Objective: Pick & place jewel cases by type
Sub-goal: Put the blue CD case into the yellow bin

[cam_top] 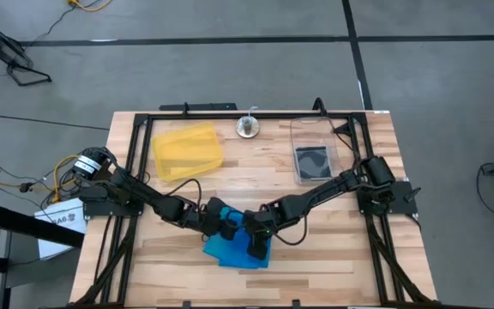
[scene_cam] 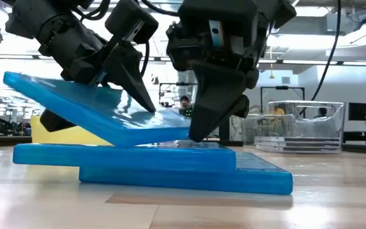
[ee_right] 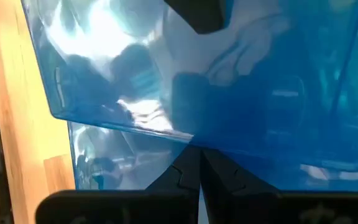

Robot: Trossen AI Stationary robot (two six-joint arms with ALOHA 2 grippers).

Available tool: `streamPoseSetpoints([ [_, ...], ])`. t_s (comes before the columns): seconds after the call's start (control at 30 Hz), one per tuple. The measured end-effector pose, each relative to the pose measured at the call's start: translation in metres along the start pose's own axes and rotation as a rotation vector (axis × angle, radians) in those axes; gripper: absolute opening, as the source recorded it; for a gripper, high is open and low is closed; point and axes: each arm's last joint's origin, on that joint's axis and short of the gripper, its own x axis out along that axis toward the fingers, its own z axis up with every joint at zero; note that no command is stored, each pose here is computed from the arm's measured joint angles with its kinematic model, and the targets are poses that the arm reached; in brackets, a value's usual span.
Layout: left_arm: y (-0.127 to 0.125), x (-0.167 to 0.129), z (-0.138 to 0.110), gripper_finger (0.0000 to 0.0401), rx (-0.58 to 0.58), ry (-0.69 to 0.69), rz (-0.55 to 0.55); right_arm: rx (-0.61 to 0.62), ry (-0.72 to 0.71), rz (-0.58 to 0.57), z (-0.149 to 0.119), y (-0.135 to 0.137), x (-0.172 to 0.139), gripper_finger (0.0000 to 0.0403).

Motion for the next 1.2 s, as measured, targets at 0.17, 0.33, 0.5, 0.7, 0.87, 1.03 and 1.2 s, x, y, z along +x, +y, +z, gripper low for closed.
streamPoseSetpoints([
  [0.17,-0.006,-0.006,0.002,0.0089,0.016,0.012,-0.042,-0.013,0.02,-0.013,-0.001,-0.001,-0.002,0.0],
  [0.33,-0.012,-0.015,0.004,0.0045,0.074,0.052,-0.073,-0.041,0.022,-0.004,0.001,0.001,-0.018,0.0],
  [0.5,-0.017,-0.026,0.011,0.0016,0.123,0.084,-0.101,-0.099,0.007,-0.008,0.004,0.0,-0.067,0.0],
  [0.7,-0.022,-0.039,0.022,0.0005,0.169,0.09,-0.128,-0.106,-0.07,0.009,0.004,-0.004,-0.14,0.0],
  [0.87,-0.027,-0.055,0.036,0.0003,0.211,0.055,-0.162,-0.099,-0.177,0.012,-0.002,-0.008,-0.193,0.0],
  [1.03,-0.031,-0.076,0.054,0.0002,0.279,-0.004,-0.197,-0.091,-0.254,-0.003,-0.011,-0.014,-0.229,0.0],
  [1.2,-0.041,-0.102,0.072,0.0001,0.475,-0.137,-0.234,-0.076,-0.296,-0.04,-0.017,-0.02,-0.247,0.0],
])
